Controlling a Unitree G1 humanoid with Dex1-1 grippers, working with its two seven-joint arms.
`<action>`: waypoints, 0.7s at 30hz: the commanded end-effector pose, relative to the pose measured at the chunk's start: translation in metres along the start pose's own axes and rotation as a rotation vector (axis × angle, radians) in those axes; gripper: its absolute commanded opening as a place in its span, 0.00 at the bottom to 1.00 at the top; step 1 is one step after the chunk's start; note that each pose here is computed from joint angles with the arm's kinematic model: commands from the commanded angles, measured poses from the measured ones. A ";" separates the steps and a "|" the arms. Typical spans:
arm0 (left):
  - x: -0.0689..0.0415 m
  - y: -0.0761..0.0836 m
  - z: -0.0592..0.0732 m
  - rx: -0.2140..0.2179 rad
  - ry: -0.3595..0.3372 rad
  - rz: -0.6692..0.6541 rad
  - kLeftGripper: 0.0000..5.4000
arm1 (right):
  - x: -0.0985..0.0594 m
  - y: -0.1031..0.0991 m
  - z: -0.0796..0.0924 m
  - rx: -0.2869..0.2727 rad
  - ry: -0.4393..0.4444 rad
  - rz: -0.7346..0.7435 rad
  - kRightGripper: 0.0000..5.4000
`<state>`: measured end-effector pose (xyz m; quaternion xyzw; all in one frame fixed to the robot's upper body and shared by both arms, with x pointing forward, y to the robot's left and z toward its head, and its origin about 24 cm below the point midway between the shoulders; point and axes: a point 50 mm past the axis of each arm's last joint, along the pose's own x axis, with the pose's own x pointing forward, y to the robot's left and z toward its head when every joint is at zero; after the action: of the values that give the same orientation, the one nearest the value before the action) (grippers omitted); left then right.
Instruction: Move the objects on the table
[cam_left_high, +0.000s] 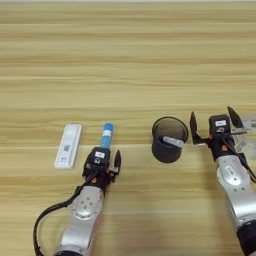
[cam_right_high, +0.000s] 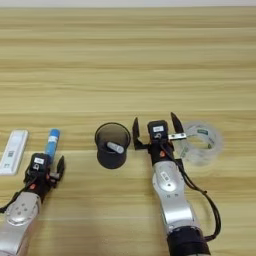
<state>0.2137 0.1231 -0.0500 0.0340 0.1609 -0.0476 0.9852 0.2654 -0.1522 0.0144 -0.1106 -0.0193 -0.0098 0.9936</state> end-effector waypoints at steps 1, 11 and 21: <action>0.001 -0.001 0.001 -0.007 0.000 -0.001 0.73 | 0.002 0.000 -0.002 0.003 0.021 -0.007 1.00; 0.000 -0.004 0.015 -0.005 -0.103 -0.028 0.93 | 0.001 0.000 -0.002 0.003 0.022 -0.010 1.00; -0.006 0.011 0.051 -0.024 -0.303 -0.006 1.00 | 0.000 0.000 -0.002 0.001 0.022 -0.008 1.00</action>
<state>0.2244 0.1253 -0.0107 0.0190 0.0389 -0.0557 0.9975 0.2653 -0.1523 0.0139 -0.1107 -0.0177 -0.0098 0.9936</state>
